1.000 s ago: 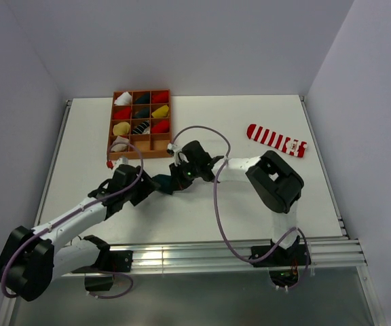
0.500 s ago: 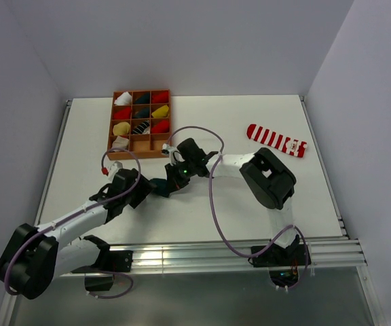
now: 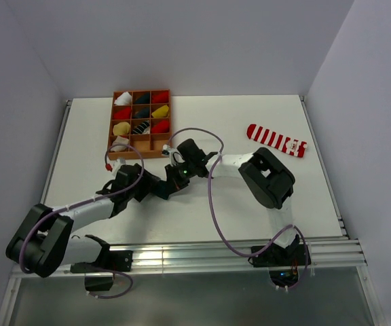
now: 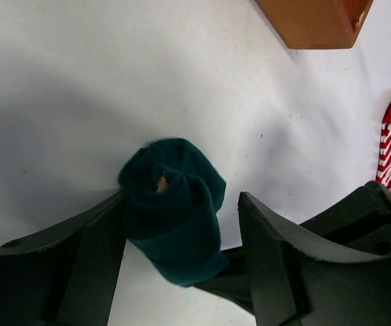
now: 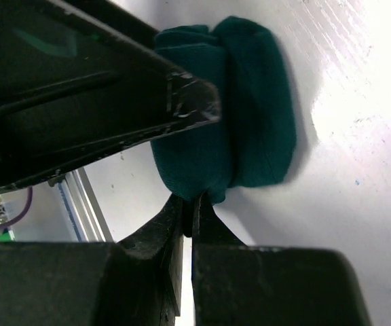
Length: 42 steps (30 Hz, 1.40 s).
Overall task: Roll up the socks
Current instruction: Roll the sock at the center of the board.
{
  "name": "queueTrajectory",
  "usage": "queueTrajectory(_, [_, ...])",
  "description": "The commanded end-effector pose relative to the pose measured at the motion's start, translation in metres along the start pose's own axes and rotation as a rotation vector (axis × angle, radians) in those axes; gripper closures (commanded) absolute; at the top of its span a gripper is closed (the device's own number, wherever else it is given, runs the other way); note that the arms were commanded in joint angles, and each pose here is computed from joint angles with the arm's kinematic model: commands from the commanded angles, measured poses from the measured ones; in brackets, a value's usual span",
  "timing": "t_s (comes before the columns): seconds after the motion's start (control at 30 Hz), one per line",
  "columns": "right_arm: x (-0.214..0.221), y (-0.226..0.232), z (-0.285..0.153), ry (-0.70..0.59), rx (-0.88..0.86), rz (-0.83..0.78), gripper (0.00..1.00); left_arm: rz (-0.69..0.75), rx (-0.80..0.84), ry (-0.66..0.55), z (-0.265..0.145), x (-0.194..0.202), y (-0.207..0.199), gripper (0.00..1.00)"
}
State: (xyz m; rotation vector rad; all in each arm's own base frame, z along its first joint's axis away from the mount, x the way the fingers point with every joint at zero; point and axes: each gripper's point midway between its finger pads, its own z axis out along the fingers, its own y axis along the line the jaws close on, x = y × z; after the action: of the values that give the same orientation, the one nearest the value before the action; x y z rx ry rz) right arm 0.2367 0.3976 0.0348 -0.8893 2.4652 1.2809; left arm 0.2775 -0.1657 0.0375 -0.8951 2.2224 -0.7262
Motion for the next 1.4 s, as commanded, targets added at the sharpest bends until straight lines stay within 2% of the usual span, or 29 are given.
queueTrajectory(0.0, [0.016,-0.003,0.007,0.042,-0.006,0.062,1.0,0.027,0.01,0.074,0.007,0.013,-0.002,0.31])
queueTrajectory(0.1, [0.017,-0.007,0.009,0.037,0.003,0.107,1.0,0.039,0.002,0.101,0.011,0.019,0.003,0.38])
queueTrajectory(0.37, [0.018,-0.024,0.003,-0.016,0.035,0.194,1.0,0.091,-0.049,0.14,0.012,0.027,0.019,0.69])
queueTrajectory(0.43, [0.012,-0.025,-0.002,-0.051,0.061,0.178,1.0,0.097,-0.066,0.151,0.012,0.03,0.024,0.87])
queueTrajectory(0.5, [0.005,-0.021,-0.011,-0.092,0.087,0.149,0.96,0.106,-0.084,0.16,0.012,0.031,0.027,0.94])
queueTrajectory(0.53, [0.002,-0.02,-0.015,-0.115,0.101,0.134,0.88,0.113,-0.097,0.168,0.013,0.033,0.03,0.95])
queueTrajectory(0.6, [-0.002,-0.025,-0.023,-0.178,0.162,0.093,0.77,0.126,-0.103,0.18,0.014,0.034,0.029,0.95])
queueTrajectory(0.63, [-0.011,-0.014,-0.032,-0.226,0.179,0.051,0.68,0.131,-0.117,0.189,0.014,0.035,0.032,0.96])
queueTrajectory(0.67, [-0.012,-0.027,-0.039,-0.272,0.275,0.038,0.65,0.14,-0.119,0.202,0.014,0.037,0.033,0.98])
queueTrajectory(0.77, [-0.018,-0.015,-0.056,-0.376,0.398,-0.097,0.57,0.149,-0.133,0.22,0.016,0.038,0.031,0.98])
queueTrajectory(0.8, [-0.028,-0.017,-0.07,-0.438,0.488,-0.151,0.53,0.15,-0.128,0.238,0.017,0.041,0.028,0.98])
queueTrajectory(0.9, [-0.028,-0.01,-0.078,-0.493,0.663,-0.285,0.49,0.149,-0.126,0.259,0.018,0.042,0.023,0.98])
queueTrajectory(1.03, [-0.023,0.005,-0.072,-0.503,0.781,-0.438,0.45,0.175,-0.13,0.283,0.019,0.046,0.017,0.99])
queueTrajectory(1.37, [-0.014,0.029,-0.034,-0.446,0.906,-0.692,0.44,0.206,-0.184,0.337,0.019,0.052,0.023,0.99])
